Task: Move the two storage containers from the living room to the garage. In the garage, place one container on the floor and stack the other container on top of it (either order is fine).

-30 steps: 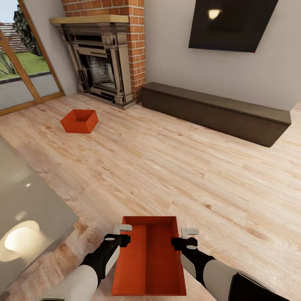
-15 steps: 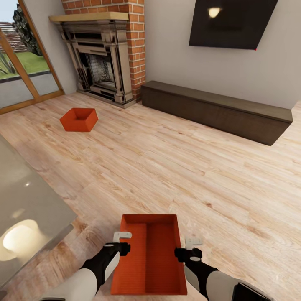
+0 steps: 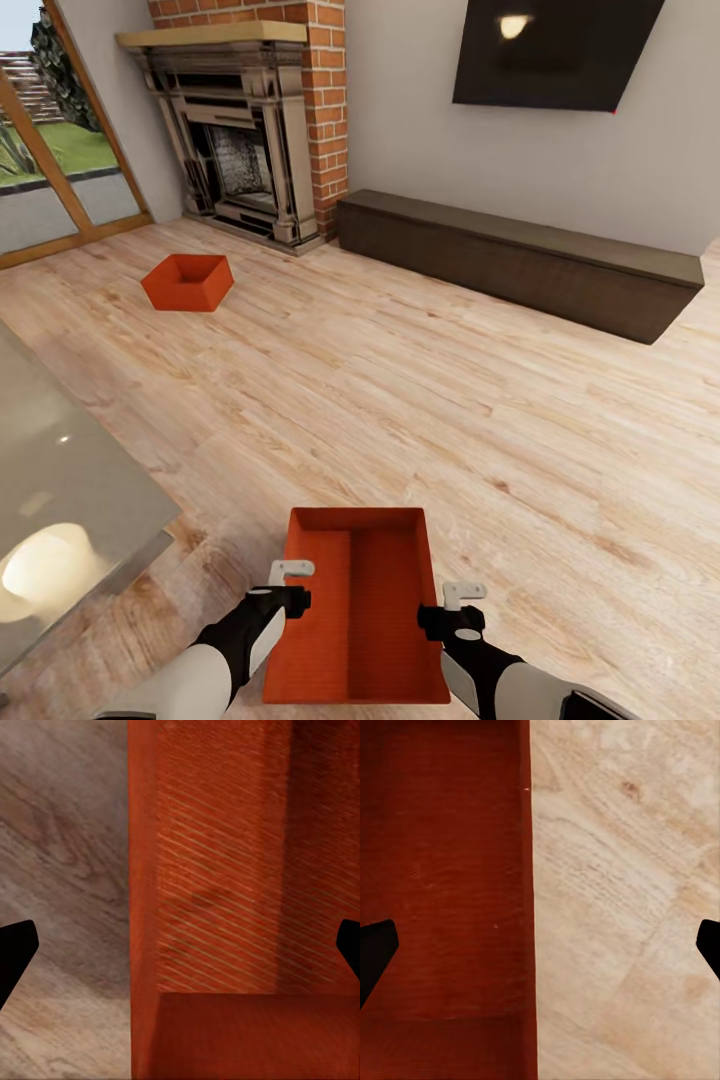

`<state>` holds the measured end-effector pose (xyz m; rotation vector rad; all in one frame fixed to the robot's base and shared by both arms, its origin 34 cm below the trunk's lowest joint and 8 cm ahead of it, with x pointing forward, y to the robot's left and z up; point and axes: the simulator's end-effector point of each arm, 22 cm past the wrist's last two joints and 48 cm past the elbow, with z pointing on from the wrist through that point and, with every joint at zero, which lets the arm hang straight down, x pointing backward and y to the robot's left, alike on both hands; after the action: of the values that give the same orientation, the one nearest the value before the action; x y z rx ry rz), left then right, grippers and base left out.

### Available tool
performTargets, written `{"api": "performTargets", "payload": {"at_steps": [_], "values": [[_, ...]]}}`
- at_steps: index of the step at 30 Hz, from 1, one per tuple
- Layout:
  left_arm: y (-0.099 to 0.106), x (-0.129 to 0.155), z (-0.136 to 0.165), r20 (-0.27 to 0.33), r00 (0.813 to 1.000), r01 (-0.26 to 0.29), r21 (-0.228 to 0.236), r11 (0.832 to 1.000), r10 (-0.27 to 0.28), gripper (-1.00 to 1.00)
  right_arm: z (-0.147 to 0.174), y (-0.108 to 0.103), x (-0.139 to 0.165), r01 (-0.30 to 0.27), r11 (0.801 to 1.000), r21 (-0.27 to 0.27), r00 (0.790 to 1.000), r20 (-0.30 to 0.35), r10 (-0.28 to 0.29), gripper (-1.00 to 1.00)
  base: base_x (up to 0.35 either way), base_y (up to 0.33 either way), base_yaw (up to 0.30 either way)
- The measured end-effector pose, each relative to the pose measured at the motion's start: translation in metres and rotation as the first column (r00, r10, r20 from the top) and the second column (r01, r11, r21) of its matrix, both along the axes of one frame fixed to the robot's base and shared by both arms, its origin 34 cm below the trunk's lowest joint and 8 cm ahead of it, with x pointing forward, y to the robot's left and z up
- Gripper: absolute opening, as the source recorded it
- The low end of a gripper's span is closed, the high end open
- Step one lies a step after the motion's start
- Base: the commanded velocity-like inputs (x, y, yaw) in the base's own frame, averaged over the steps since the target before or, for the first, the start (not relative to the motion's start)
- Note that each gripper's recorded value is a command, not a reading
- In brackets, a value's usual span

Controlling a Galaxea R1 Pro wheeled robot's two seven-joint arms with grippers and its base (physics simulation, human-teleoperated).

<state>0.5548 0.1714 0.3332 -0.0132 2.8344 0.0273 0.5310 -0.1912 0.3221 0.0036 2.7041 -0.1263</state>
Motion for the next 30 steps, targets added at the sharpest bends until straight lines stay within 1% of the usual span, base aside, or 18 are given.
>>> {"api": "performTargets", "payload": {"at_steps": [23, 30], "values": [[0.002, -0.018, -0.052, -0.019, 1.000, 0.004, 0.004, 1.000, -0.004, 1.00, -0.048, -0.003, -0.008, -0.003, 1.000, -0.005, 1.000, 0.001, 0.003, 1.00, 0.000, 0.000, 0.000], [0.002, -0.016, -0.051, -0.015, 1.000, 0.003, 0.005, 1.000, -0.003, 1.00, -0.048, -0.003, -0.008, -0.004, 1.000, -0.004, 1.000, 0.001, 0.004, 1.00, 0.000, 0.000, 0.000]]}}
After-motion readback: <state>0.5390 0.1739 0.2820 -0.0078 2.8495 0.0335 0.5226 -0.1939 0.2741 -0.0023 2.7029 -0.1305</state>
